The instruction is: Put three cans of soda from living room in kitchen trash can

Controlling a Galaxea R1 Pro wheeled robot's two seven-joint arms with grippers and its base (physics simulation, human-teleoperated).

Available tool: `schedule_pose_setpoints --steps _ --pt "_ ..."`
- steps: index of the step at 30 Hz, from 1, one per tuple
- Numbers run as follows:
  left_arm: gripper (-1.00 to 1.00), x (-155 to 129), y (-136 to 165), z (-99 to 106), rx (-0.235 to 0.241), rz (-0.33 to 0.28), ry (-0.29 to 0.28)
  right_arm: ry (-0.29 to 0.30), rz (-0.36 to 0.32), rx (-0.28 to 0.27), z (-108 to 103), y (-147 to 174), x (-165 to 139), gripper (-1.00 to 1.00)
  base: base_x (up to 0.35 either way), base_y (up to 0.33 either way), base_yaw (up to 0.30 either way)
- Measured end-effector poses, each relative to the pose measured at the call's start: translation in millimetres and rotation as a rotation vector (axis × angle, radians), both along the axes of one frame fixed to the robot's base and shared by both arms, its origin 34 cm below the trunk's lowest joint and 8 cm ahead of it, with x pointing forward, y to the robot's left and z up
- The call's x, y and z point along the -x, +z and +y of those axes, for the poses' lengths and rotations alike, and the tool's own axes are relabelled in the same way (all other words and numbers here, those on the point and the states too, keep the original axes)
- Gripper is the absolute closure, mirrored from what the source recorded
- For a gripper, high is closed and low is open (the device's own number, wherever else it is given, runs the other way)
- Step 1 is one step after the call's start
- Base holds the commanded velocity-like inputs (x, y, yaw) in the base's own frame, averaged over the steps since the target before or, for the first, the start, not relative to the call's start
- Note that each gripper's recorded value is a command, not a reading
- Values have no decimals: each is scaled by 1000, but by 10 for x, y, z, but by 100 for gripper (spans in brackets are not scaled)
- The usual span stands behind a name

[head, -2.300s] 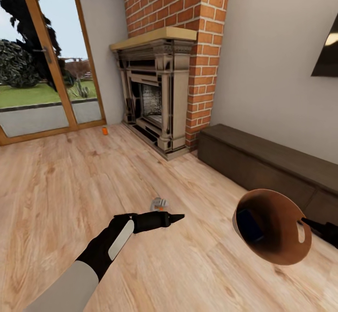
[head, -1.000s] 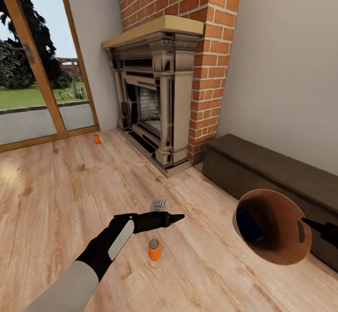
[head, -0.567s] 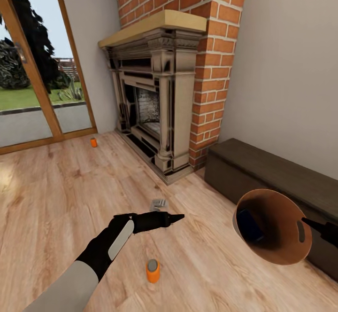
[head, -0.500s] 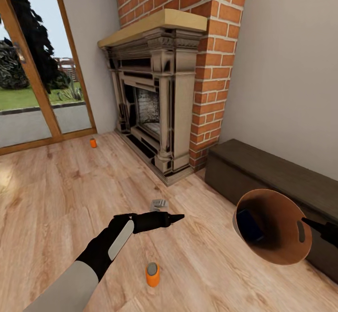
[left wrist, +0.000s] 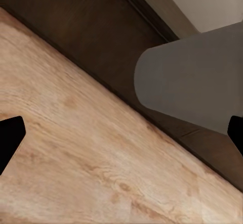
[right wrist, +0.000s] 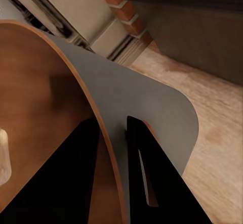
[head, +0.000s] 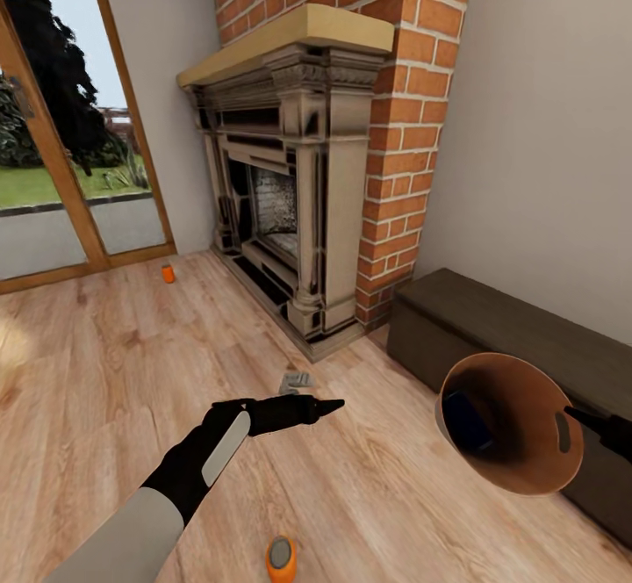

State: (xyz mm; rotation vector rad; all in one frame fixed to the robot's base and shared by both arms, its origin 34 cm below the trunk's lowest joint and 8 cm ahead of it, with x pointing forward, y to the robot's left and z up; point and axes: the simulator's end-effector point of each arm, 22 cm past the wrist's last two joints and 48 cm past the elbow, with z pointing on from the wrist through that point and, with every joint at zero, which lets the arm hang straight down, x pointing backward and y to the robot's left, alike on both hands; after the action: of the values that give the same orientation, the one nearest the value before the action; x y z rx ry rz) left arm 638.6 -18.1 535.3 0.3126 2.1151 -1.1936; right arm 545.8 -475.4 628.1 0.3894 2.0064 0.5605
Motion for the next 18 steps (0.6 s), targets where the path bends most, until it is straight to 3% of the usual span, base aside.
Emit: schedule_pose_setpoints --steps 5,18 --pt "-100 -93 89 20 17 -57 28 0 1 2 -5 -1 2 100 9 -1 0" --pt "-100 -67 85 3 14 -53 16 -3 1 6 -24 7 6 100 0 0 0"
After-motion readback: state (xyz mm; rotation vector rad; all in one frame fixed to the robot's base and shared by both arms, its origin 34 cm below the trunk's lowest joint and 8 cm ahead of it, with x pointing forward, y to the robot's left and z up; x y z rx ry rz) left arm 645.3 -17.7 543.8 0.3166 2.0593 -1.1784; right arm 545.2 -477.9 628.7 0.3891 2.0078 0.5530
